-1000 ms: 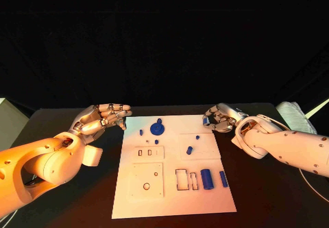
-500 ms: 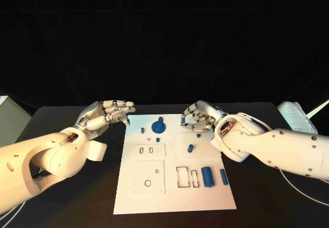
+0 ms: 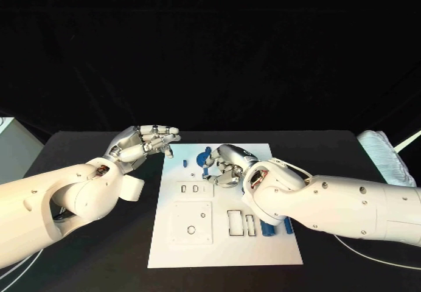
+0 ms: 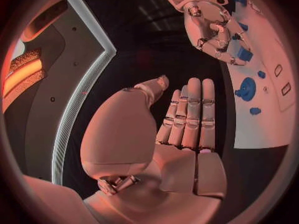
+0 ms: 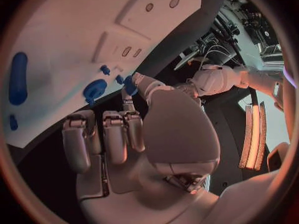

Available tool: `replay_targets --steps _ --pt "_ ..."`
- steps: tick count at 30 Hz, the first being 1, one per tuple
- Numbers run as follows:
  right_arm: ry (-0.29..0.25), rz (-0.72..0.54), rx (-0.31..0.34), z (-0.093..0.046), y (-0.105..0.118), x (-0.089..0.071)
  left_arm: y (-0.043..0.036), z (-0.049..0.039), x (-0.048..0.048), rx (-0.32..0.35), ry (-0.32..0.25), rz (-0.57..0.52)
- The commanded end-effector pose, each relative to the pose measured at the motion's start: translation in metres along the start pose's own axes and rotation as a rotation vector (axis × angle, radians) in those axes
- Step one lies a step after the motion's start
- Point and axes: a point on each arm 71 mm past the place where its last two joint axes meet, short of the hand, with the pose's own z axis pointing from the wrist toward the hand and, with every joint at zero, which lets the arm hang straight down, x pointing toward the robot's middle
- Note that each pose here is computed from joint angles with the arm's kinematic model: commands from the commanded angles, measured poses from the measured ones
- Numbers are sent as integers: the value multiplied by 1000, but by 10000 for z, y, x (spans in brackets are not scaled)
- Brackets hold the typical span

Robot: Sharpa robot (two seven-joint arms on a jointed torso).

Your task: Assemble the parts on the task board

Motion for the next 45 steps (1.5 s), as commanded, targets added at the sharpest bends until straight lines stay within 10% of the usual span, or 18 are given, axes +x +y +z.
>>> replay_targets --steps 1,45 --pt "1 -47 20 6 7 94 -1 13 40 -1 29 1" --pt "61 -169 -2 5 54 454 2 -8 20 -11 33 11"
